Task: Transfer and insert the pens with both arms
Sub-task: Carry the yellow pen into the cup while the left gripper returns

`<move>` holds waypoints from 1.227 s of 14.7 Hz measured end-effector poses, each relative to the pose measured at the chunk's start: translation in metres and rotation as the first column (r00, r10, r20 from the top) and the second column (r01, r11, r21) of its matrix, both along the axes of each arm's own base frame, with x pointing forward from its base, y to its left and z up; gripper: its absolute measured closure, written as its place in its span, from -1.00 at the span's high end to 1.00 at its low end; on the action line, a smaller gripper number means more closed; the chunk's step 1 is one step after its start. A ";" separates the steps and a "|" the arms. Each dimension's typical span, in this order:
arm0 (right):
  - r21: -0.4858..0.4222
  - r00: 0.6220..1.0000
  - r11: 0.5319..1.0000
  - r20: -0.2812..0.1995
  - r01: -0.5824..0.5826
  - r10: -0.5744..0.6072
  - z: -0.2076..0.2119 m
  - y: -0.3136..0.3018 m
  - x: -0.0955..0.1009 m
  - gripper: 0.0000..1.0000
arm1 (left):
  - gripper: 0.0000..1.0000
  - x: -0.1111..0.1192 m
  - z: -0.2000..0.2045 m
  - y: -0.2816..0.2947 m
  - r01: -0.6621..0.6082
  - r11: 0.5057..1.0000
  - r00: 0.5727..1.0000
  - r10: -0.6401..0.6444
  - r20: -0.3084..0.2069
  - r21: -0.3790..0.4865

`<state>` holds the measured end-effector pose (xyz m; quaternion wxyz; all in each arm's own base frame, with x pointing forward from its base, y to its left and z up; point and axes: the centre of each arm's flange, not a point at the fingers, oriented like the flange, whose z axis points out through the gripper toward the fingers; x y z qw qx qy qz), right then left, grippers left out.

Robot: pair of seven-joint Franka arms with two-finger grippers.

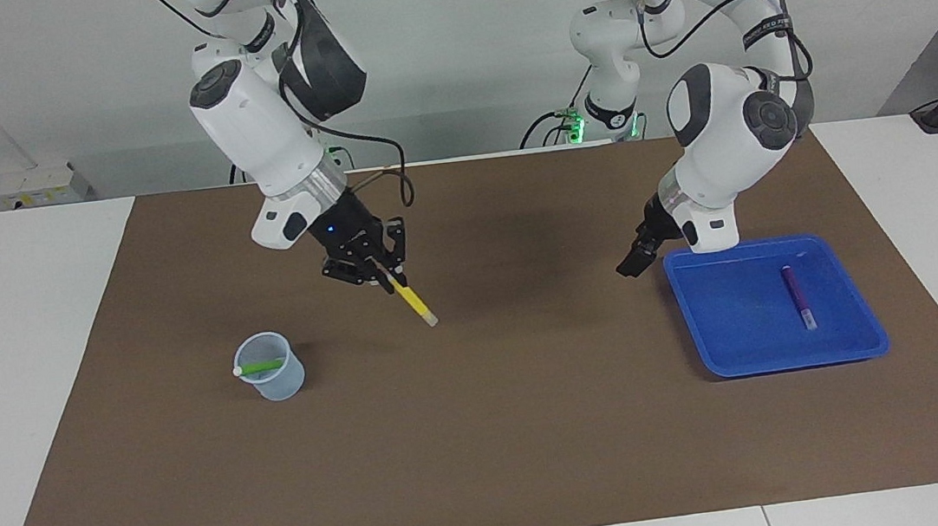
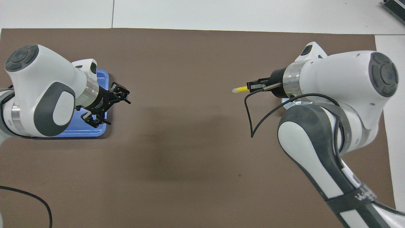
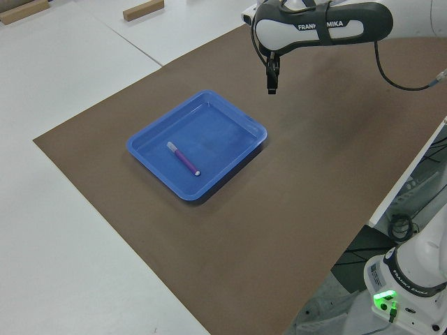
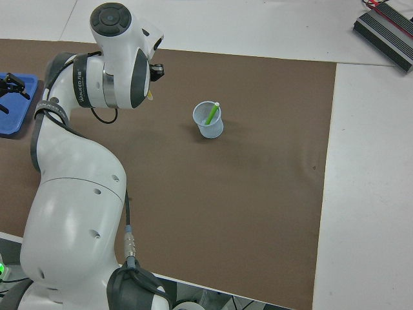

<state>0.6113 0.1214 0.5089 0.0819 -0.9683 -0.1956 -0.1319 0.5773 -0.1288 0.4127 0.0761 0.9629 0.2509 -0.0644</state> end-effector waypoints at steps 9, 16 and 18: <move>-0.261 0.973 0.939 -0.021 -0.226 0.228 0.001 -0.069 0.007 -0.65 | 1.00 0.025 0.001 0.098 0.371 0.925 0.889 -0.379 0.256 0.081; -0.254 0.979 0.945 -0.073 -0.204 0.192 -0.034 -0.098 0.001 -0.65 | 1.00 0.048 -0.019 0.138 0.460 0.851 0.827 -0.515 0.227 0.252; -0.254 0.980 0.946 -0.067 -0.200 0.189 -0.041 -0.100 0.000 -0.65 | 0.99 0.063 -0.022 0.154 0.460 0.855 0.832 -0.509 0.219 0.240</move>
